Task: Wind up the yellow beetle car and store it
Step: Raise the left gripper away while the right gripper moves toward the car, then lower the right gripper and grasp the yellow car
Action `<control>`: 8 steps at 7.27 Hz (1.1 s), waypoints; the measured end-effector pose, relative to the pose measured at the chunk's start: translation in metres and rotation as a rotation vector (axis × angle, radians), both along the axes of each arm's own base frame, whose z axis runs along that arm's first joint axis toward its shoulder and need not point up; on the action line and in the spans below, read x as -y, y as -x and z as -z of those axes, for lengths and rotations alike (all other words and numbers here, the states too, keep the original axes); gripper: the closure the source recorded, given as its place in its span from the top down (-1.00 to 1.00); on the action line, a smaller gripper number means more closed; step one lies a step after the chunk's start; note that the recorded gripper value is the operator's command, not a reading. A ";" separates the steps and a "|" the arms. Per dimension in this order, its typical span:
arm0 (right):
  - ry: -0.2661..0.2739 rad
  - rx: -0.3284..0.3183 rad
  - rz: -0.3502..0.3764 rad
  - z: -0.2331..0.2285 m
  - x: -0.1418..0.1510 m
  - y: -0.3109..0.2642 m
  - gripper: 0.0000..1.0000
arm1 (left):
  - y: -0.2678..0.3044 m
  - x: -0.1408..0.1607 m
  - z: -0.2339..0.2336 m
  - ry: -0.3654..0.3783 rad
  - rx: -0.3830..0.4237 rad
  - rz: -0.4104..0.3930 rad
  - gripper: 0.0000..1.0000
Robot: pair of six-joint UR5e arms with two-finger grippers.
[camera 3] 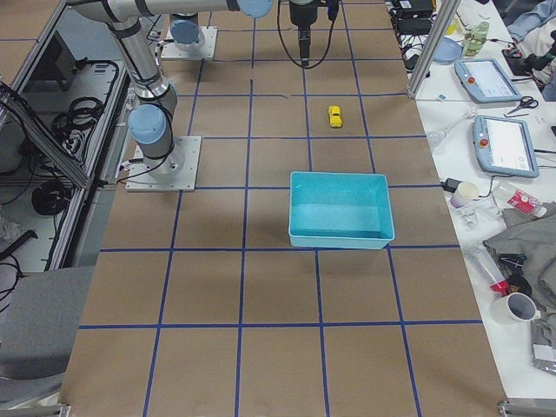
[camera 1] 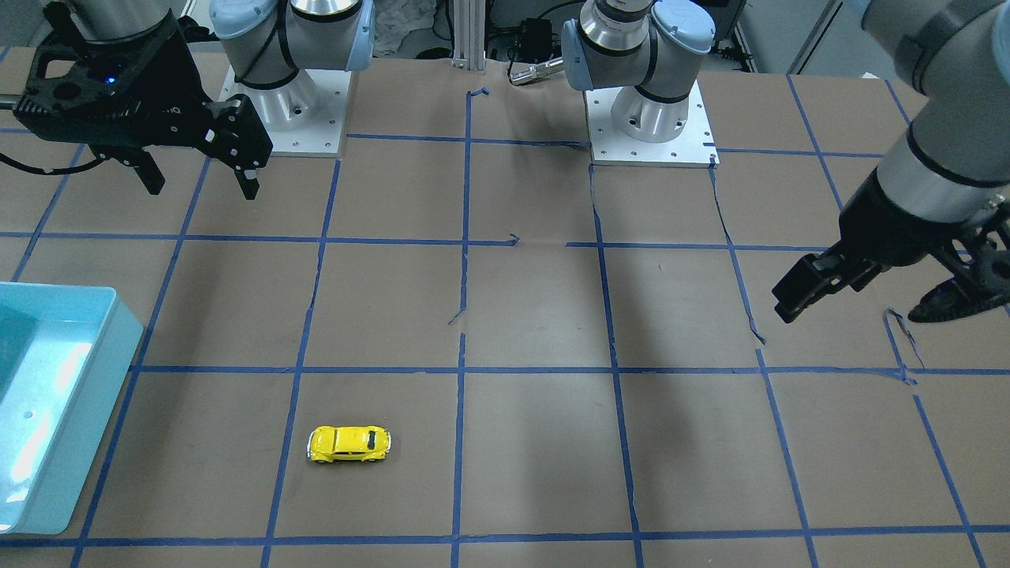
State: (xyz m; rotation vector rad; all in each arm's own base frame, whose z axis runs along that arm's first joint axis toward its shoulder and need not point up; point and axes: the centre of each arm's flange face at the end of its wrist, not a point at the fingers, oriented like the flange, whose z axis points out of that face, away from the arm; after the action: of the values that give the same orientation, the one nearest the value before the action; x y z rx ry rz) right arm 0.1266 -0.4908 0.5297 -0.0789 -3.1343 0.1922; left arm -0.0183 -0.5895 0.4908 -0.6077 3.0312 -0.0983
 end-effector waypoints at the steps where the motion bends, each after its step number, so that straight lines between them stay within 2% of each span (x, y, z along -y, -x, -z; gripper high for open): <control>1: -0.004 -0.002 -0.017 0.002 0.000 0.000 1.00 | 0.004 -0.007 -0.013 0.025 0.004 0.041 1.00; 2: -0.012 -0.010 -0.087 0.005 0.000 0.000 1.00 | 0.008 -0.015 -0.022 0.035 0.007 0.098 1.00; 4: -0.034 -0.032 -0.326 0.014 0.002 0.002 1.00 | 0.022 -0.028 -0.023 0.037 -0.071 0.191 1.00; 5: -0.048 -0.037 -0.436 0.025 0.011 0.002 1.00 | 0.037 -0.036 -0.023 0.037 -0.102 0.267 1.00; 6: -0.061 -0.028 -0.522 0.040 0.030 0.000 1.00 | 0.059 -0.045 -0.020 0.028 -0.113 0.358 1.00; 7: -0.066 -0.007 -0.614 0.059 0.054 -0.007 1.00 | 0.076 -0.053 -0.012 0.014 -0.120 0.415 1.00; 8: -0.076 0.011 -0.766 0.091 0.082 -0.021 1.00 | 0.083 -0.060 -0.006 0.006 -0.123 0.440 1.00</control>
State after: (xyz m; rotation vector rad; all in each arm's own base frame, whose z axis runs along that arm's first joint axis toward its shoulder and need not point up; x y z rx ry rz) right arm 0.1472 -0.5730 0.4390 1.1164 -2.9939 0.0629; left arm -0.1016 -0.5299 0.4968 0.0653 3.2268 -0.0873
